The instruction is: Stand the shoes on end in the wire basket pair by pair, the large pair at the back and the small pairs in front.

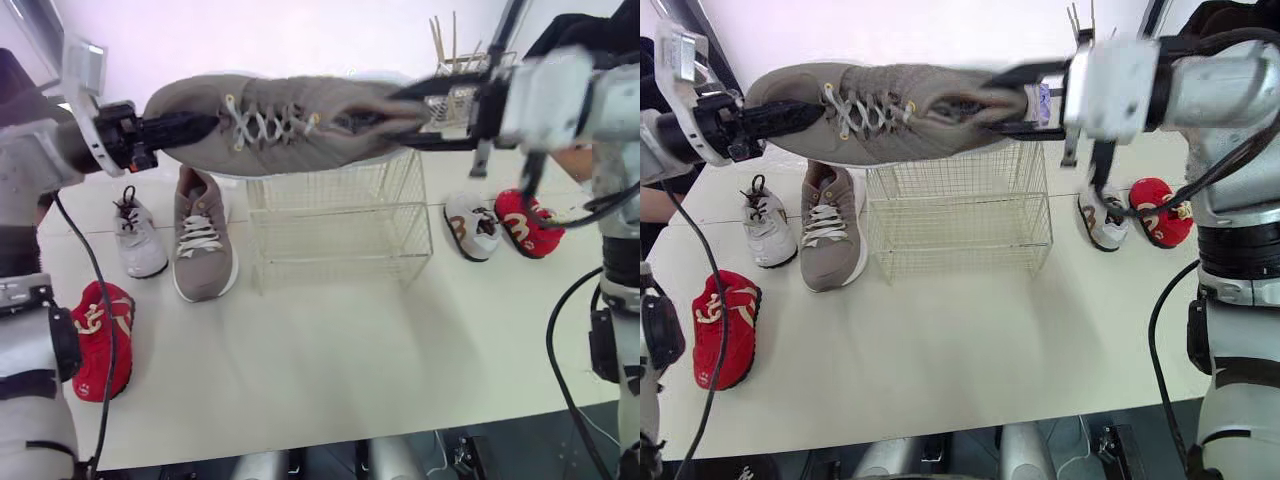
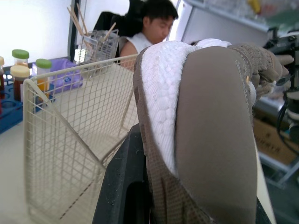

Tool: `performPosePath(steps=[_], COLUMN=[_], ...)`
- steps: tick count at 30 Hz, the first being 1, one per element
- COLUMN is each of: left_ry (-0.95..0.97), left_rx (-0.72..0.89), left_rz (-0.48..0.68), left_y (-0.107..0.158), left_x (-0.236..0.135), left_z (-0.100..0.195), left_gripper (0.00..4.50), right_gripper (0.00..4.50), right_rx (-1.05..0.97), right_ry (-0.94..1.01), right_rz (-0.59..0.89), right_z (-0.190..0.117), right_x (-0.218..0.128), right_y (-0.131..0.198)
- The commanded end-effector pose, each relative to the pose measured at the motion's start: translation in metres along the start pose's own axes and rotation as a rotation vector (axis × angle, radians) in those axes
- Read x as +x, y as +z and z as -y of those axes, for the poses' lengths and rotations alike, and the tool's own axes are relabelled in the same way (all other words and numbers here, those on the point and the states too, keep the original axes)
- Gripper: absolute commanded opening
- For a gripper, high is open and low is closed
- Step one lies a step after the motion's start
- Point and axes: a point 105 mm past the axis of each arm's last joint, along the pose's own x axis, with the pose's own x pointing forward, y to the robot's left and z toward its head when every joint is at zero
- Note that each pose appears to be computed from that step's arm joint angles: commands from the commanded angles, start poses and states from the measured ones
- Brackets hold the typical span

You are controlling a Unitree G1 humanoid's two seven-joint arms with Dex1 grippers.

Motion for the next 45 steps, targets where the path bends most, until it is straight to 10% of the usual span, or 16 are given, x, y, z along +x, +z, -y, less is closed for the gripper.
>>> performPosePath(steps=[1, 3, 10, 29, 36, 42, 45], left_ry=[-0.068, -0.070, -0.078, -0.094, -0.061, -0.021, 0.013], left_rx=[0.029, 0.013, -0.026, -0.113, -0.116, -0.092, -0.030], left_rz=[0.124, 0.187, 0.338, 0.395, 0.399, 0.288, 0.194], left_y=[0.020, 0.020, 0.019, 0.000, -0.005, -0.019, -0.025], left_x=[-0.005, -0.003, 0.012, 0.042, 0.037, 0.035, 0.027], left_z=[0.024, 0.030, 0.048, 0.061, 0.060, 0.058, 0.055], left_gripper=[0.56, 0.56, 0.56, 0.56, 0.56, 0.56, 2.41], right_gripper=[3.56, 4.47, 4.47, 4.47, 1.90, 1.75, 1.75], right_rx=[0.328, 0.617, 1.088, 1.102, 1.101, 1.068, 0.982], right_ry=[-0.111, -0.183, -0.306, -0.331, -0.322, -0.313, -0.285], right_rz=[0.021, 0.076, 0.296, 0.688, 0.728, 0.690, 0.594], right_z=[0.009, 0.002, -0.033, 0.003, 0.010, 0.015, 0.024], right_x=[-0.031, -0.049, -0.050, 0.038, 0.039, 0.035, 0.027], right_y=[0.000, -0.011, -0.030, 0.006, 0.008, 0.007, 0.004])
